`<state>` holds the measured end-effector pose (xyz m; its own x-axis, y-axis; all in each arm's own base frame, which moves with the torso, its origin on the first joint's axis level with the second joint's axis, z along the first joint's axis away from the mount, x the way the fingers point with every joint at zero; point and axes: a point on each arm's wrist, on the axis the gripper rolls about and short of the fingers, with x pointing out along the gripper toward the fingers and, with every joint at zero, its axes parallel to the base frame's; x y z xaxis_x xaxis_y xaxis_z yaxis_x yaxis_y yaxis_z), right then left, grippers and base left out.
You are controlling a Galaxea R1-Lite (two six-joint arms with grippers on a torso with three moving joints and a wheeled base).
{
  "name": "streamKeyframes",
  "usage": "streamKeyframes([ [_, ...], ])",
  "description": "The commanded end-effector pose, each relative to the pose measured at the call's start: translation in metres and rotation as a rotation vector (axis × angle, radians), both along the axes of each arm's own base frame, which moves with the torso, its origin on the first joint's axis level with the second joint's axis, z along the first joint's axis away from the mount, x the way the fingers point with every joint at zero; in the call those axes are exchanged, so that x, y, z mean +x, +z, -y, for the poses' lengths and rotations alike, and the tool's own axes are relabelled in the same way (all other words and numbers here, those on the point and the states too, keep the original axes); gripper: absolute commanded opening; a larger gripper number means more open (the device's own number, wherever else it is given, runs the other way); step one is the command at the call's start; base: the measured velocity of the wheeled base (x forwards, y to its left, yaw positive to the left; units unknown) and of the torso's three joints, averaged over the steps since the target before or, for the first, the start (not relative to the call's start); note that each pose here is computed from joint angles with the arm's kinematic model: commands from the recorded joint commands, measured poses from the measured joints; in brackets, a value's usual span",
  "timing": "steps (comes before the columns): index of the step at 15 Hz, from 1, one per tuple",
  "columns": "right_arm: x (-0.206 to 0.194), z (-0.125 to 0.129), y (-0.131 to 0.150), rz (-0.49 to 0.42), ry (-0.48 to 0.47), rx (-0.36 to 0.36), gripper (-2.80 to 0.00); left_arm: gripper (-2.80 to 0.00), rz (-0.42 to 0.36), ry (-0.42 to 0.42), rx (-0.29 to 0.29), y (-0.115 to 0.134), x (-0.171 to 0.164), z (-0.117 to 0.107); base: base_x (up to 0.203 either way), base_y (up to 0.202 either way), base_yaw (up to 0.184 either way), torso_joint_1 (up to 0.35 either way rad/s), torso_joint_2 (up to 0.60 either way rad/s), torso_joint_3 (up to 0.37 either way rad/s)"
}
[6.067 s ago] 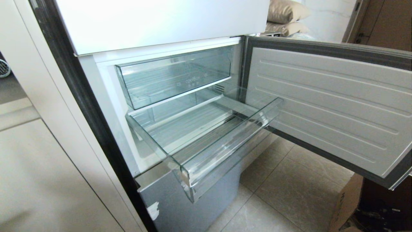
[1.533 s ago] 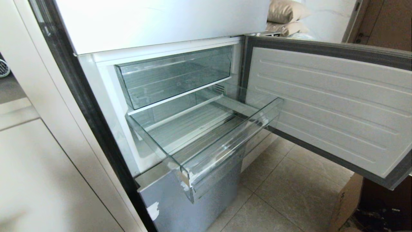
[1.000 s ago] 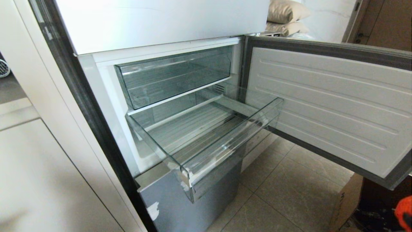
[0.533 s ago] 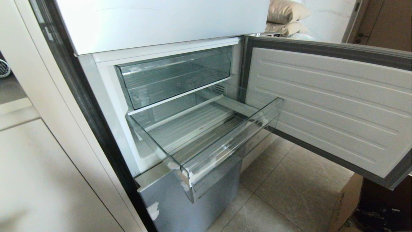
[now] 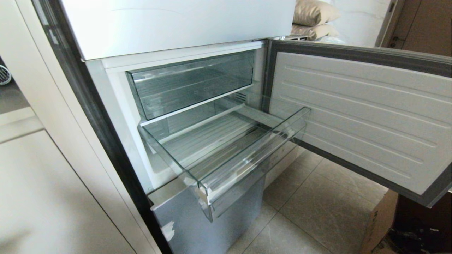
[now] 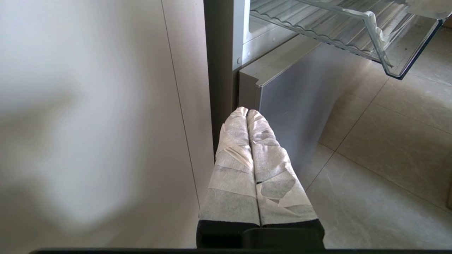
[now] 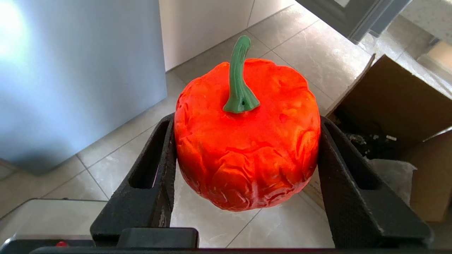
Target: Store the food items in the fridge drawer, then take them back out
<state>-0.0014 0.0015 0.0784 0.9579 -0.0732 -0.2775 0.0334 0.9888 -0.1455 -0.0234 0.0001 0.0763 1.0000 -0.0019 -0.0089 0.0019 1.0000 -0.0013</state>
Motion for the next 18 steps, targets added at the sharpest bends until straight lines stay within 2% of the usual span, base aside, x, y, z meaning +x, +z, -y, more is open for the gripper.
streamKeyframes([
  [1, 0.001, 0.0, 0.0, -0.008, -0.005, -0.013, -2.8, -2.8, 0.0, 0.0, 0.0, 0.0, 0.0, 0.0, 0.0, 0.0, 0.0, 0.0, 0.0, 0.0],
  [4, 0.0, 0.0, 0.0, -0.009, 0.008, -0.014, -2.8, -2.8, 0.0, 0.0, 0.0, 0.0, 0.0, 0.0, 0.0, 0.0, 0.0, 0.0, 0.0, 0.0],
  [8, -0.001, 0.0, 0.0, 0.001, 0.14, 0.015, -2.8, -2.8, 0.0, 0.0, 0.0, 0.0, 0.0, 0.0, 0.0, 0.0, 0.0, 0.0, 0.0, 0.0],
  [10, -0.002, 0.0, 0.0, 0.016, 0.152, 0.039, -2.8, -2.8, 0.0, 0.0, 0.0, 0.0, 0.0, 0.0, 0.0, 0.0, 0.0, 0.0, 0.0, 0.0],
  [14, -0.011, 0.0, -0.001, 0.136, 0.14, 0.047, -2.8, -2.8, 0.0, 0.0, 0.0, 0.0, 0.0, 0.0, 0.0, 0.0, 0.0, 0.0, 0.0, 0.0],
  [17, -0.021, 0.001, -0.003, 0.268, 0.137, 0.04, -2.8, -2.8, 0.0, 0.0, 0.0, 0.0, 0.0, 0.0, 0.0, 0.0, 0.0, 0.0, 0.0, 0.0],
  [18, -0.022, 0.001, -0.004, 0.276, 0.134, 0.04, -2.8, -2.8, 0.0, 0.0, 0.0, 0.0, 0.0, 0.0, 0.0, 0.0, 0.0, 0.0, 0.0, 0.0],
])
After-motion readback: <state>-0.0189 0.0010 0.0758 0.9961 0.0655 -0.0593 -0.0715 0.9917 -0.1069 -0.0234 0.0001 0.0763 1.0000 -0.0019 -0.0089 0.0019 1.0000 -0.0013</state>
